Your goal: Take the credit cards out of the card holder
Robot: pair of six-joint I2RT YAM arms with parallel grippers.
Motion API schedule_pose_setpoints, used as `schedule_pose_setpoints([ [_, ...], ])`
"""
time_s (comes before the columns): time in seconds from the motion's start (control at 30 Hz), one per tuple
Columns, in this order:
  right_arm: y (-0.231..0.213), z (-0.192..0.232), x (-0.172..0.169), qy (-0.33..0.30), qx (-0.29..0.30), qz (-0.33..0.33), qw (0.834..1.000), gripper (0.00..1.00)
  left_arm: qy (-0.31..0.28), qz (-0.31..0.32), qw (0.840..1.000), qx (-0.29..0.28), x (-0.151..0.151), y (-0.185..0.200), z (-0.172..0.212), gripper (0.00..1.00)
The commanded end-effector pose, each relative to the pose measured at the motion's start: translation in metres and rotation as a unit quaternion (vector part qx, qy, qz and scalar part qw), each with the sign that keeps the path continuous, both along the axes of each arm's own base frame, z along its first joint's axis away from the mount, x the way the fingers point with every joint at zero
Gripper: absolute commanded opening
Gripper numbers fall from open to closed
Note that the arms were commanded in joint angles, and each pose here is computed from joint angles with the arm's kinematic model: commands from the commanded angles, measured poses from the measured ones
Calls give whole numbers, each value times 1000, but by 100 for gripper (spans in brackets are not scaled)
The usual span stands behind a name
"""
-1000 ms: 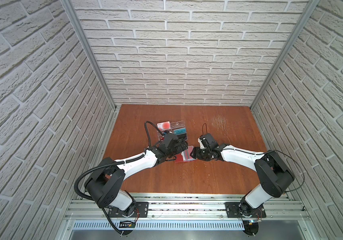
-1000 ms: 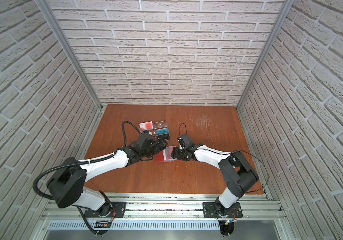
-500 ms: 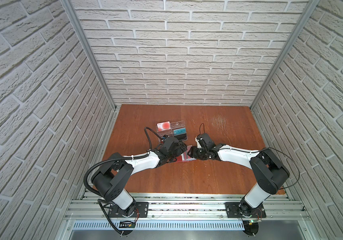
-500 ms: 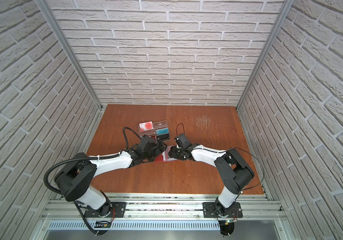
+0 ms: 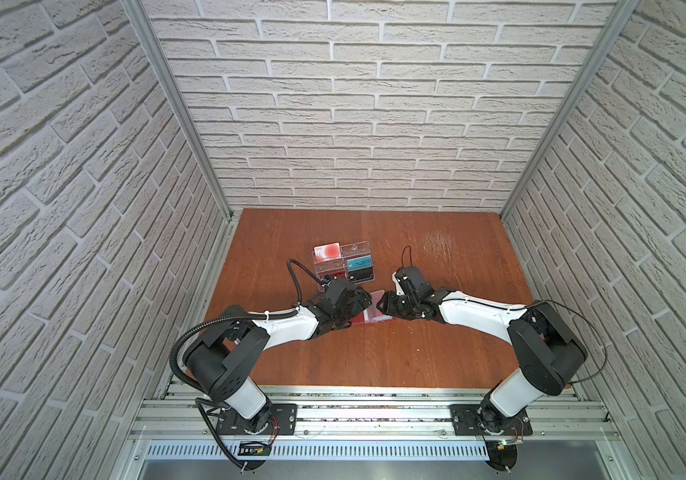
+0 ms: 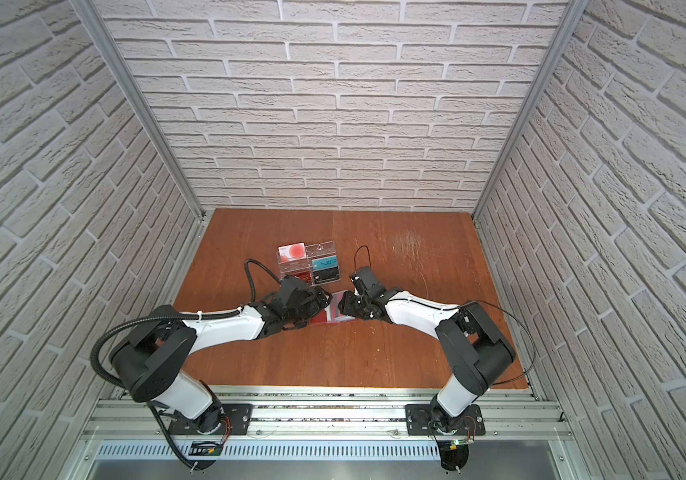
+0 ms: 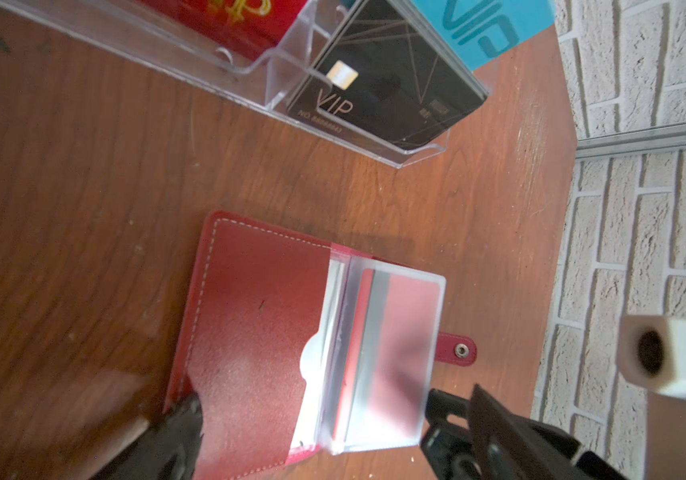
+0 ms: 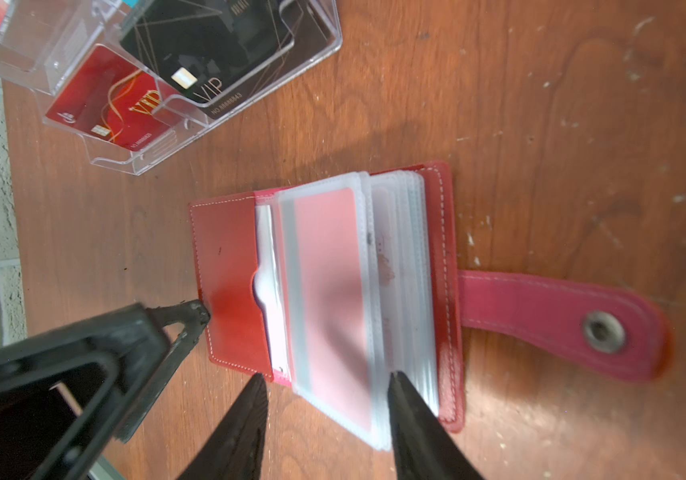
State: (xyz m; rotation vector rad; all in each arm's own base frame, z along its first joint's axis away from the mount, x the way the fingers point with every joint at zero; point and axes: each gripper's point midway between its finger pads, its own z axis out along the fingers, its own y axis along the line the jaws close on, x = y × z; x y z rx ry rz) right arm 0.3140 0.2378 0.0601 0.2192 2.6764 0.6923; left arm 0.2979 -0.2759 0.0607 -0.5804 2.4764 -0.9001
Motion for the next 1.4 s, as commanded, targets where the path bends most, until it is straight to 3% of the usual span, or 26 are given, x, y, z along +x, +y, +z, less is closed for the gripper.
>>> schedule_pose_setpoints([
  [0.0,-1,7,-2,-14,-3,3,1000,47,-4,9,1000,3,1,2,-7,98],
  [0.63,6,-19,-2,12,-1,11,1000,47,11,10,1000,5,-6,6,-21,98],
  [1.37,15,5,-2,-4,19,21,1000,41,22,12,1000,5,-9,8,-28,98],
])
